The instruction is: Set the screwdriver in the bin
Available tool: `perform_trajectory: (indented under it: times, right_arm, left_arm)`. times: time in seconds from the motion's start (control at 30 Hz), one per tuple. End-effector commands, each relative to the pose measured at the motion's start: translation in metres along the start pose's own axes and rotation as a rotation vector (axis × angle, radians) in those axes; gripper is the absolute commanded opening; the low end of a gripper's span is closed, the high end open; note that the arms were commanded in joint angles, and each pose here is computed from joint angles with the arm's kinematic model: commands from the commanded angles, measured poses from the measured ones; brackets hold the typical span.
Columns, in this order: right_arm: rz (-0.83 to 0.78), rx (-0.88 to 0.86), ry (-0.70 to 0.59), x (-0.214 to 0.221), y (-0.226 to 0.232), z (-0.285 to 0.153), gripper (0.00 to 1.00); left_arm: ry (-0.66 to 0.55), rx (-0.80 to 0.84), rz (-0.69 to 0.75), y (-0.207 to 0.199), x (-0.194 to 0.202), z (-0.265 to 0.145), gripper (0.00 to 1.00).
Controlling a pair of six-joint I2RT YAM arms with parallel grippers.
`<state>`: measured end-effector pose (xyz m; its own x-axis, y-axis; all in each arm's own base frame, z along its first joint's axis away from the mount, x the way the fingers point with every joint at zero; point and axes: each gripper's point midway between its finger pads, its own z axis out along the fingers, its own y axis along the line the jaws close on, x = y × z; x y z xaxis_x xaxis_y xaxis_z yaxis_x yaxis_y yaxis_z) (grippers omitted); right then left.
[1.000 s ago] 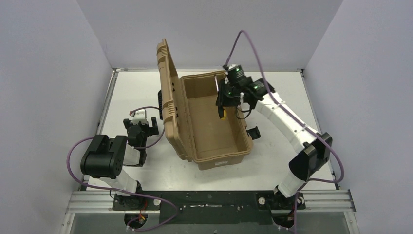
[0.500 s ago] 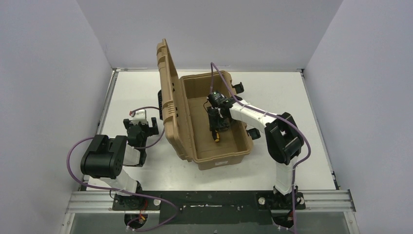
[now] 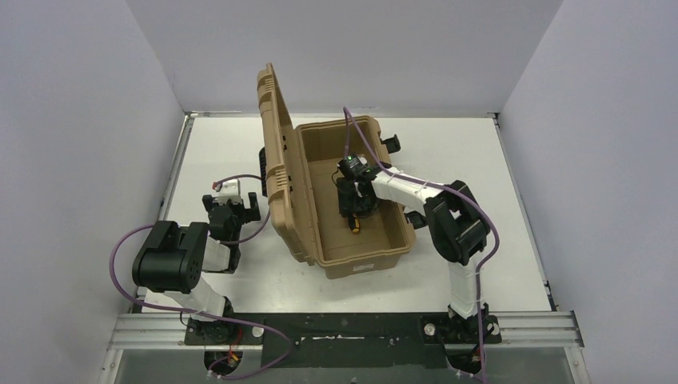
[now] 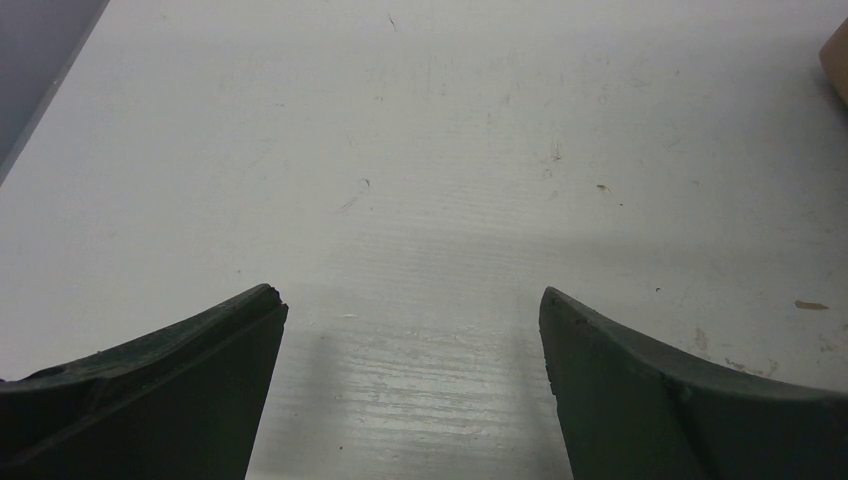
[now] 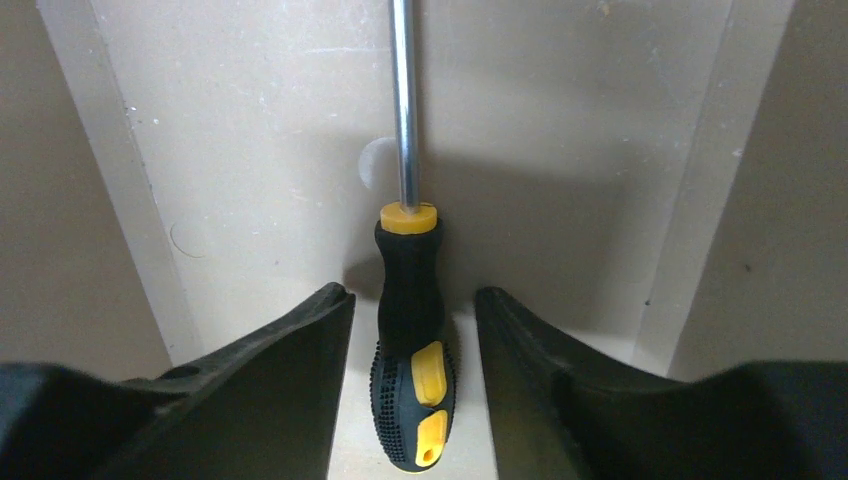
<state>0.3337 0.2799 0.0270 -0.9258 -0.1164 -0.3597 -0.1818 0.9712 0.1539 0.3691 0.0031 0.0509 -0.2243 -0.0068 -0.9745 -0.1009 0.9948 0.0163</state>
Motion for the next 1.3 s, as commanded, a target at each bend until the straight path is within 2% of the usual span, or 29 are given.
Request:
perform_trajectory:
  times: [0.0,0.13,0.27,0.53,0.63,0.73,0.87,1.0,1.1,1.27]
  right_arm:
    - [0.016,0.024,-0.117,-0.028,0.001,-0.019,0.53]
    - [0.005,0.011,-0.201,-0.052,0.008,-0.053,0.67]
    - [-0.048,-0.035,-0.337,-0.087,0.018,-0.102,0.98]
    - [-0.165,-0.046,-0.672,-0.137,0.01,-0.221,1.0]
    - [-0.133,0.014,-0.796,-0.148,-0.019,-0.258,1.0]
    - [-0.03,0.104,-0.899,-0.155,-0.076,-0.279,1.0]
    - [0.096,0.249,-0.991,-0.138,-0.157,-0.285,1.0]
    - [0.161,0.351,-0.992,-0.098,-0.219,-0.253,1.0]
    - [0.176,0.377,-0.998,-0.069,-0.248,-0.226,1.0]
    - [0.168,0.412,-0.98,-0.021,-0.271,-0.179,1.0]
  left_arm:
    - [-0.078,0.009,-0.024,-0.001,-0.024,0.007,0.97]
    - [-0.08,0.009,-0.022,-0.001,-0.024,0.007,0.97]
    - [-0.081,0.009,-0.022,-0.001,-0.024,0.007,0.97]
    - [-0.079,0.008,-0.021,-0.001,-0.024,0.007,0.97]
    - [-0.078,0.01,-0.022,-0.002,-0.024,0.007,0.97]
    - [-0.078,0.01,-0.022,-0.002,-0.024,0.006,0.97]
    - [-0.075,0.008,-0.023,-0.002,-0.023,0.007,0.97]
    - [-0.073,0.007,-0.023,-0.002,-0.023,0.007,0.97]
    - [-0.07,0.008,-0.023,-0.002,-0.022,0.006,0.97]
    - [-0.062,0.009,-0.025,-0.002,-0.022,0.006,0.97]
